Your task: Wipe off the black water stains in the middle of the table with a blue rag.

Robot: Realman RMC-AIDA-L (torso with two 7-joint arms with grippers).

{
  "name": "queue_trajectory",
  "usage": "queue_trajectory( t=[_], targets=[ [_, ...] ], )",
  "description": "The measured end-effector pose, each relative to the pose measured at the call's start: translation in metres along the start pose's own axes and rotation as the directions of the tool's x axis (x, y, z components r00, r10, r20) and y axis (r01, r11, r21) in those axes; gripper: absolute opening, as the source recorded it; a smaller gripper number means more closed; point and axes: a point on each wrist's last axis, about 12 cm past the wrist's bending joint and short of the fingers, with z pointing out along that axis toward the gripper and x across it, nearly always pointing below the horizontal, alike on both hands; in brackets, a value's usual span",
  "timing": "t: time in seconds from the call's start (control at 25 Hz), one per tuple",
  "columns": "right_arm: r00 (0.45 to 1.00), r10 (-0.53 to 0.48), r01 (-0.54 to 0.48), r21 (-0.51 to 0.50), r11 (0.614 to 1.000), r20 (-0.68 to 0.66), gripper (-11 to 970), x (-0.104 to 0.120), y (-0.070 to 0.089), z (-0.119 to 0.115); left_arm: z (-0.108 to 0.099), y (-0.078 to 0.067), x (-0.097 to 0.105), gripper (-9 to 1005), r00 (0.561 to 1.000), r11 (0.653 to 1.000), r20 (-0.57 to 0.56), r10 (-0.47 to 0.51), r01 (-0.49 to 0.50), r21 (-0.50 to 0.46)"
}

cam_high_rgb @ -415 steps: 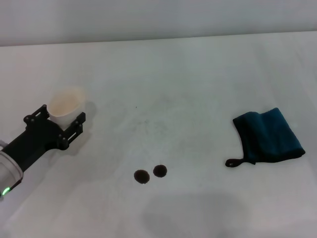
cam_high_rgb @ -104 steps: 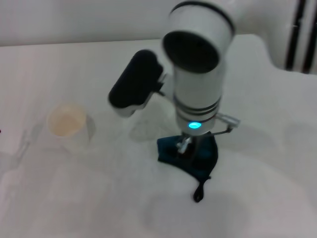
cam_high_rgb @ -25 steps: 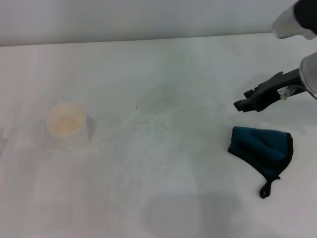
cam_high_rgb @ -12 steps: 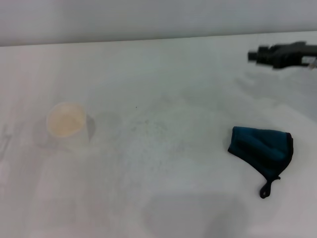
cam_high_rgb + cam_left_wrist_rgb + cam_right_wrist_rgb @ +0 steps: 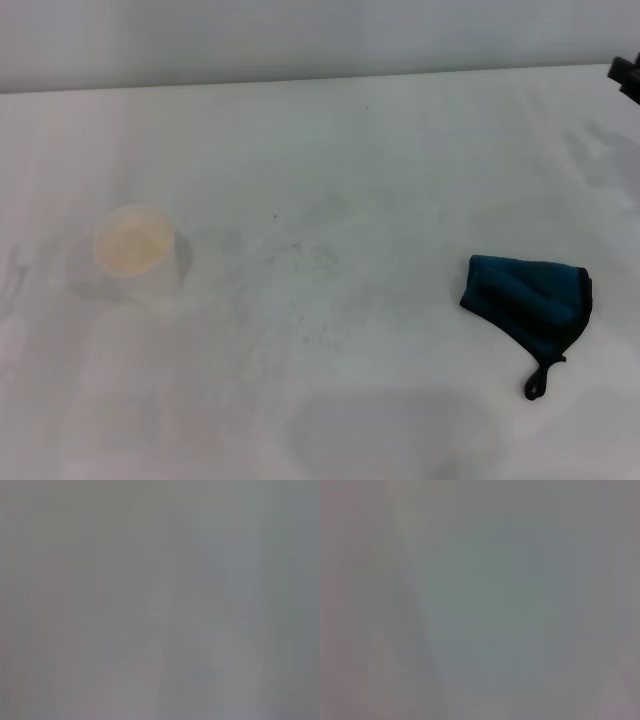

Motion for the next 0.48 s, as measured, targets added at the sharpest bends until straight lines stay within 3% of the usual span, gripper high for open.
queue_trajectory(
  t=[0.28,0.48],
  targets=[
    [0.983,-0.090,0.066,0.149,0.987,0.162,410,0.044,0.010,-0.015,-0.002,0.005,0.002,879,1.000,1.000,-0.019,0.007,-0.008,-0.021],
    [0.959,-0.180,0.130,0.227,0.965,0.218,412,0.055,0.016,-0.027,-0.004,0.002,0.007,878,0.998,1.000,-0.061,-0.006,0.004,-0.028]
  ],
)
